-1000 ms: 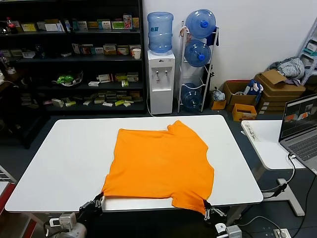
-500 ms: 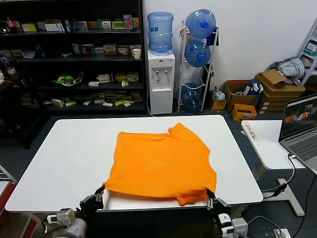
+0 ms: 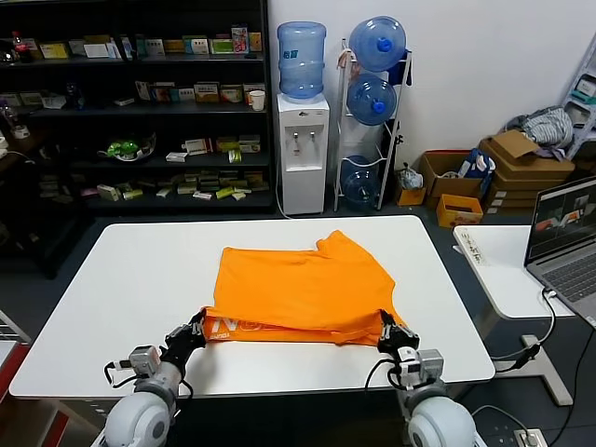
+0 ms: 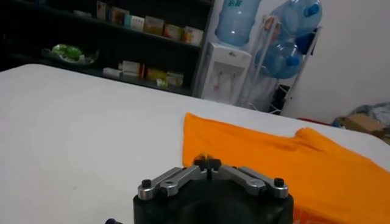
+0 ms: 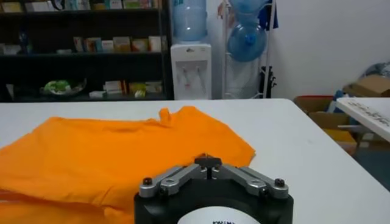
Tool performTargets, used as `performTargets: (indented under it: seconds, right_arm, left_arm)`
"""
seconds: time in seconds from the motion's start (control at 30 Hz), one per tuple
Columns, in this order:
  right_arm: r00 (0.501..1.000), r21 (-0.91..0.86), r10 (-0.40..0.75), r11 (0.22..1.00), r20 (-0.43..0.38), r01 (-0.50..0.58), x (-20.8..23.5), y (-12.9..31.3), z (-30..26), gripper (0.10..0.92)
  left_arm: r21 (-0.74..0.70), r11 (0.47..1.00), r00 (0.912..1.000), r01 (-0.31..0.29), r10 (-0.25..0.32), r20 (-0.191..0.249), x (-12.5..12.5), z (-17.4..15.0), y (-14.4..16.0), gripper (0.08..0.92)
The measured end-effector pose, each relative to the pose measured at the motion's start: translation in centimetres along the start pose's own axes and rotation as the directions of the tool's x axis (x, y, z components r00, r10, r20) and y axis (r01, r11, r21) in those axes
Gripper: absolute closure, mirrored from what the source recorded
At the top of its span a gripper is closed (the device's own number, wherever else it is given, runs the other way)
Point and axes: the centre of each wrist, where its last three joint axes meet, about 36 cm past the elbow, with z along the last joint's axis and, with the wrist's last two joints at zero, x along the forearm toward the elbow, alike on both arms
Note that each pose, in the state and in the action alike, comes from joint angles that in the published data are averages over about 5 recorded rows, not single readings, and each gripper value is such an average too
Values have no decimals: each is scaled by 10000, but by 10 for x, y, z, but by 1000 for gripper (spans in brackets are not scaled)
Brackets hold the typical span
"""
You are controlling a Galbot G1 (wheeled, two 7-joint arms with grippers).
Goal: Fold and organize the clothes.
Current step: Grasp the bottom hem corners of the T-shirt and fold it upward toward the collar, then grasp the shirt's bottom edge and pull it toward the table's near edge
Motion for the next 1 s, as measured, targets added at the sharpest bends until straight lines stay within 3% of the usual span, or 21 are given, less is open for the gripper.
performTargets:
  seconds: [0.27,0.43,0.73,1.0]
  right_arm:
    - [10000,167,-39,9999,-6,39,-31,0,-7,896]
    - [9999,183,-161,9997,-20,162,-40,1,-10,799]
    - [9986,357,-484,9982,204,476,-37,-9,-13,548]
    - [9974,638,-714,9954,61,709,-11,-34,-5,323]
  left_arm:
    - [-201,9997,9999,129,-130,-64,-34,1,1,907]
    - [-229,9995,9998,203,-204,-65,-47,-1,-1,866]
    - [-430,9987,9993,290,-300,-232,-47,-5,4,617]
    - [-581,9979,9980,288,-320,-541,-20,-7,9,374]
